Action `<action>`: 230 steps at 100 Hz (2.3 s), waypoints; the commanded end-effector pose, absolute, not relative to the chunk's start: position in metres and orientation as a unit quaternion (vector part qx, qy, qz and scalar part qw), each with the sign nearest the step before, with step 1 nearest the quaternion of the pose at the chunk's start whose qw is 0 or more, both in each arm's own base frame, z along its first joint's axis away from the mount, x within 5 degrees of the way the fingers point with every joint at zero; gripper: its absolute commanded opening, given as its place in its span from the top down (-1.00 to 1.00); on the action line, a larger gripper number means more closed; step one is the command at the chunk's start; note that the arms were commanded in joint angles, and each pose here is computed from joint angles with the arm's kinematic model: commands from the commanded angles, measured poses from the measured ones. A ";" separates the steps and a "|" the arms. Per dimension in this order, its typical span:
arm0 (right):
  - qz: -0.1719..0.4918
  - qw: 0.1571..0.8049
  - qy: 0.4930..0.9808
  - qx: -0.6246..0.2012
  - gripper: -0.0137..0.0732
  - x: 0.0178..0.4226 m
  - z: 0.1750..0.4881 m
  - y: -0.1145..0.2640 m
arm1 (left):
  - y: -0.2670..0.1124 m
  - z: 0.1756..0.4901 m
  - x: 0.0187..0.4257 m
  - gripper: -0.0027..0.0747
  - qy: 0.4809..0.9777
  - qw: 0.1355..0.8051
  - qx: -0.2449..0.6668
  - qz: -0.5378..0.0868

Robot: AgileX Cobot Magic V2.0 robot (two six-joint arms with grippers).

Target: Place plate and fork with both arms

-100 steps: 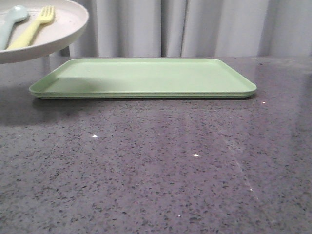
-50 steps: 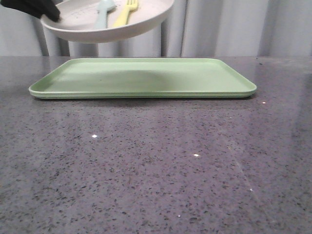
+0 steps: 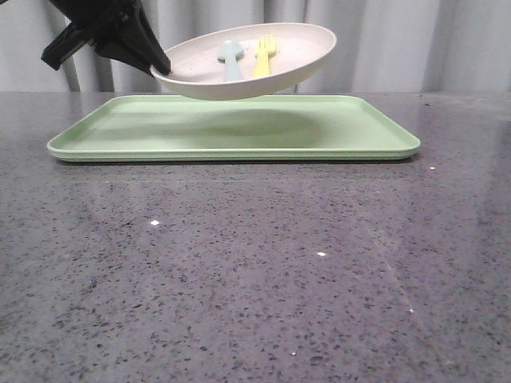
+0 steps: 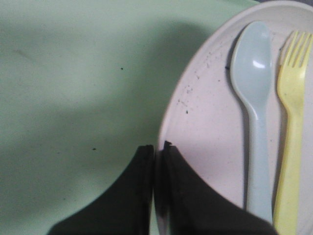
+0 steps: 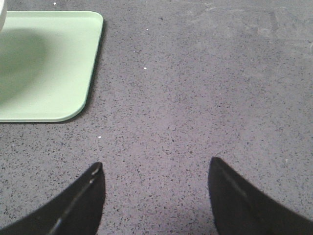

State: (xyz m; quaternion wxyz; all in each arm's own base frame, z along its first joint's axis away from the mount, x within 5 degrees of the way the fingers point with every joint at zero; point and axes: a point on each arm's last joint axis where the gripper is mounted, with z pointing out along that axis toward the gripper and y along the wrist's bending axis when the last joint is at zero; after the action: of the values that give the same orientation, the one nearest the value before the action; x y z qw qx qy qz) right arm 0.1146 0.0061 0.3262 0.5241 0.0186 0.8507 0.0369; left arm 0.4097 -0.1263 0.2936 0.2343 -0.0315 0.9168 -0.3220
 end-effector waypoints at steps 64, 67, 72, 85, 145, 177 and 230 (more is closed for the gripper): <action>0.037 0.563 0.825 0.019 -0.40 0.118 0.342 0.006 | -0.127 0.307 0.418 0.98 0.904 0.286 -0.038 -0.316; 0.037 0.563 0.825 0.019 -0.40 0.118 0.342 0.006 | -0.127 0.307 0.418 0.98 0.904 0.286 -0.038 -0.316; 0.037 0.563 0.826 0.019 -0.40 0.118 0.342 0.006 | -0.127 0.307 0.418 0.98 0.904 0.286 -0.038 -0.316; 0.037 0.562 0.826 0.019 -0.40 0.118 0.342 0.006 | -0.128 0.307 0.418 0.94 0.904 0.284 -0.038 -0.316; 0.037 0.562 0.826 0.019 -0.40 0.118 0.342 0.006 | -0.126 0.313 0.414 0.24 0.904 0.286 -0.034 -0.317; 0.037 0.556 0.830 0.020 -0.40 0.118 0.341 0.006 | -0.104 0.359 0.378 0.25 0.922 0.328 0.053 -0.198; 0.072 0.525 0.848 -0.029 -0.40 0.164 0.389 0.029 | -0.071 0.420 0.286 0.25 0.887 0.438 0.076 -0.125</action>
State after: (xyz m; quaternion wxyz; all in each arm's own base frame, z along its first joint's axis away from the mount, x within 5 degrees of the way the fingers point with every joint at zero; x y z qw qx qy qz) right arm 0.1545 0.0229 0.3637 0.4834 -0.0176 0.8733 0.0586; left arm 0.3094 -0.0746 0.4019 0.3797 0.0838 0.9141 -0.1150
